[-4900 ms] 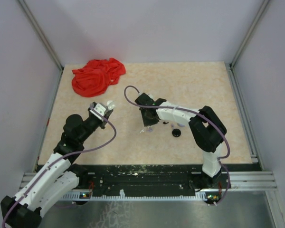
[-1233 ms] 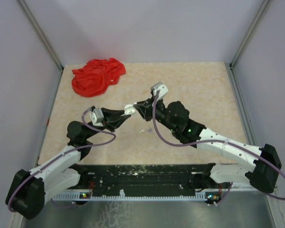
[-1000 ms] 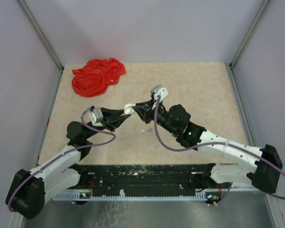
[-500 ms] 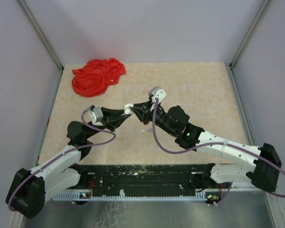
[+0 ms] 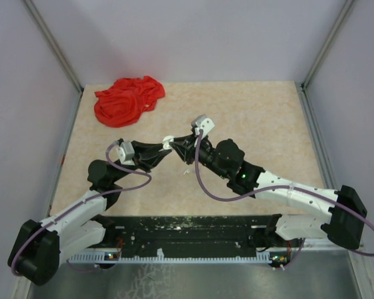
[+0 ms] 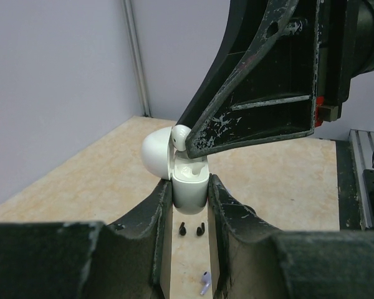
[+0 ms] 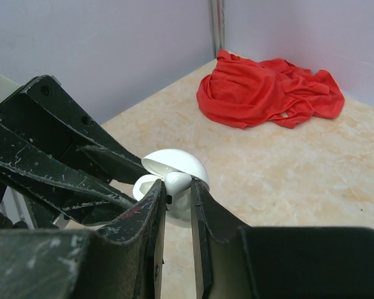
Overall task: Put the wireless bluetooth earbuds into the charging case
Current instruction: Place the earbud in the charging case.
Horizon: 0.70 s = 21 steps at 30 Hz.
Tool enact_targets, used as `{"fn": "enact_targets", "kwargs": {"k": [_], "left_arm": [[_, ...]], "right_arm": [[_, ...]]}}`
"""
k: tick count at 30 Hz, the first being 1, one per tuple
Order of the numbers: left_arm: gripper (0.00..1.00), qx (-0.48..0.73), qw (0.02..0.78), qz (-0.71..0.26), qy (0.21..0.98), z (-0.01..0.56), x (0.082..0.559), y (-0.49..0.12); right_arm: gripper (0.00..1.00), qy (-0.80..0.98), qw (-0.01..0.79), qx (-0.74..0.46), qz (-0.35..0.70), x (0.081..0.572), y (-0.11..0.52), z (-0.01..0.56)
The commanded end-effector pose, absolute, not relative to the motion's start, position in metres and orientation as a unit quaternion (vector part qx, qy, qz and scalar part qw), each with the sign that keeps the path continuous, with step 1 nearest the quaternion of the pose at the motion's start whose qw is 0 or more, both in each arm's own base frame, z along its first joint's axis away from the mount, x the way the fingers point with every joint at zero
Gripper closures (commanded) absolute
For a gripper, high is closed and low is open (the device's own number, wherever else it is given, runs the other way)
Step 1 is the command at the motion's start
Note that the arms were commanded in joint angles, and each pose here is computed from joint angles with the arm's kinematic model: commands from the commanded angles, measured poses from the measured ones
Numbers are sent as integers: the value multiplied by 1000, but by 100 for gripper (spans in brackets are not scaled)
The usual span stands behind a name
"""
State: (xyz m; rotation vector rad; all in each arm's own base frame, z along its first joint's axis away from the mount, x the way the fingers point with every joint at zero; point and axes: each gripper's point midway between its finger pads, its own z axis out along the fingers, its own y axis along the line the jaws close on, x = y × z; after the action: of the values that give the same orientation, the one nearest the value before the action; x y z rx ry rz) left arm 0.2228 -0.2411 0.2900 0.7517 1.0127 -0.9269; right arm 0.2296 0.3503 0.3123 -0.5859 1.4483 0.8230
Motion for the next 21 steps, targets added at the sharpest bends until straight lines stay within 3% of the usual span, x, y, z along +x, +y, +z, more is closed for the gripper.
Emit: {"fn": "enact_targets", "kwargs": {"k": [1, 5, 11, 16, 21], "left_arm": [[99, 337, 718, -425, 436, 299, 216, -241], [99, 338, 718, -423, 437, 300, 217, -240], [99, 327, 722, -406, 455, 298, 224, -236], [99, 299, 717, -363, 514, 291, 243, -226], [99, 277, 721, -305, 557, 293, 253, -206]], "right_arm": [[79, 615, 650, -252, 369, 228, 355, 328], [69, 620, 646, -255, 365, 228, 355, 327], [46, 617, 650, -246, 369, 224, 345, 348], [38, 635, 644, -241, 352, 222, 330, 356], [37, 685, 608, -254, 310, 227, 322, 329]]}}
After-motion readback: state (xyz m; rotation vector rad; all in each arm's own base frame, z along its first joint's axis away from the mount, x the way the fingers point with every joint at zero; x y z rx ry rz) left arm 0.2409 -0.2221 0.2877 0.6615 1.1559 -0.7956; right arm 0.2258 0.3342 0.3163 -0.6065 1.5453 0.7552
